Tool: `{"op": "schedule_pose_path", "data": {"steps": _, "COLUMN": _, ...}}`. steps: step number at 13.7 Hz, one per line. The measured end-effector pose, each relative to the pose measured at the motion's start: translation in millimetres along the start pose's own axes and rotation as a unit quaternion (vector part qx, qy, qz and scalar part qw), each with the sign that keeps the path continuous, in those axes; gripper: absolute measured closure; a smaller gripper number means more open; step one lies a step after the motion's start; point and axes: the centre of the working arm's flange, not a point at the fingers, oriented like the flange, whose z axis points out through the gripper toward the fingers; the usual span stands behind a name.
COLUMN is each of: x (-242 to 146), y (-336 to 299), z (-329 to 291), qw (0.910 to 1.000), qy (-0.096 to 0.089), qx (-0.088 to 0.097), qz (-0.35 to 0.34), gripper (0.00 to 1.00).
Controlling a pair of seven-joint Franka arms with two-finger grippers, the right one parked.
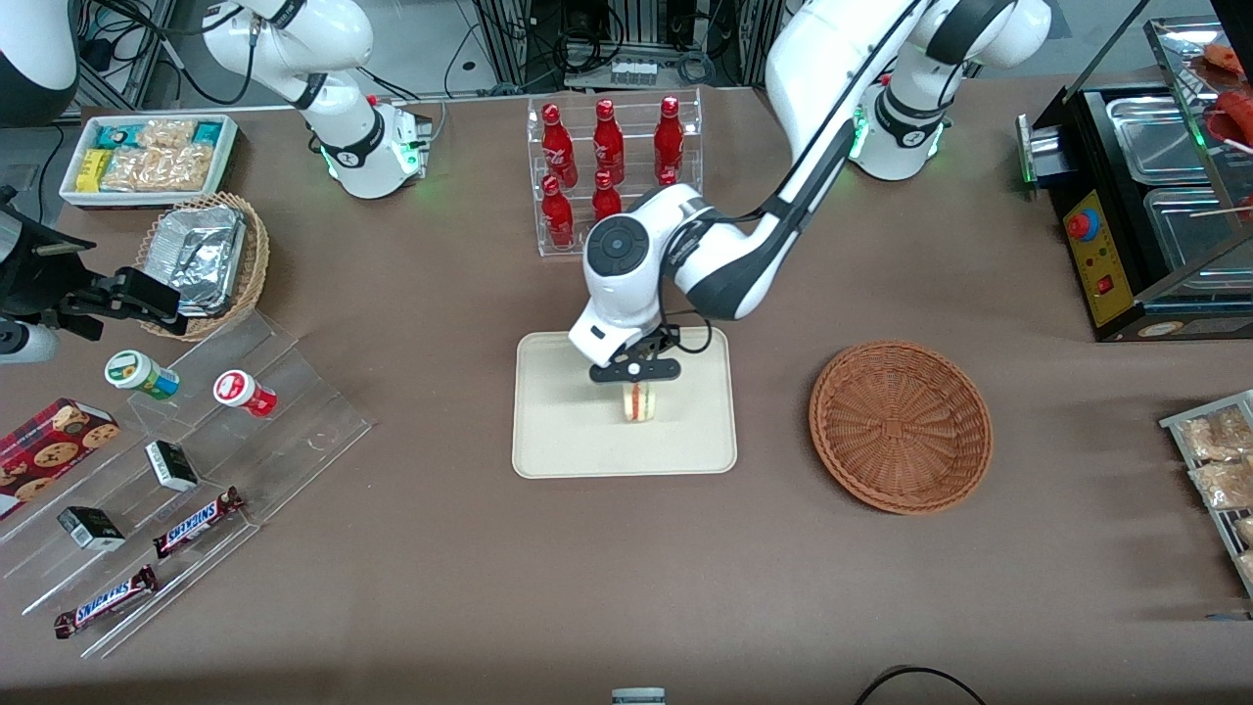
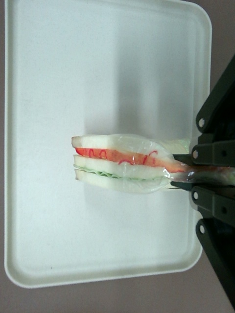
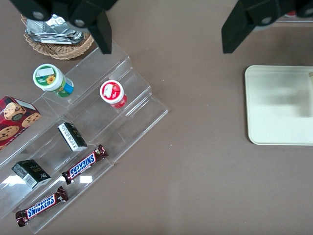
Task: Place sandwich from basket to tray
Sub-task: 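Lower the sandwich onto the tray and open the left gripper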
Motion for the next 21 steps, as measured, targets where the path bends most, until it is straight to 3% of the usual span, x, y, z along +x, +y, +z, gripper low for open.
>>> {"op": "schedule_pose_path", "data": {"steps": 5, "x": 7.3, "y": 5.6, "z": 17.8, "qw": 0.9997, "qy": 0.015, "qx": -0.021, "qz": -0.004, "gripper": 0.86}}
{"op": "schedule_pose_path", "data": {"steps": 9, "x": 7.5, "y": 6.9, "z": 31.1, "qw": 0.9997, "qy": 0.012, "qx": -0.021, "qz": -0.006, "gripper": 0.86}}
{"op": "schedule_pose_path", "data": {"steps": 15, "x": 20.6, "y": 3.6, "z": 15.0, "qw": 0.9991, "qy": 0.026, "qx": -0.030, "qz": -0.016, "gripper": 0.29}}
{"op": "schedule_pose_path", "data": {"steps": 18, "x": 48.7, "y": -27.6, "z": -43.2, "qw": 0.9980, "qy": 0.032, "qx": -0.025, "qz": -0.048, "gripper": 0.01}}
{"op": "schedule_pose_path", "data": {"steps": 21, "x": 80.9, "y": -106.1, "z": -134.4, "qw": 0.9943, "qy": 0.021, "qx": -0.008, "qz": -0.105, "gripper": 0.00}}
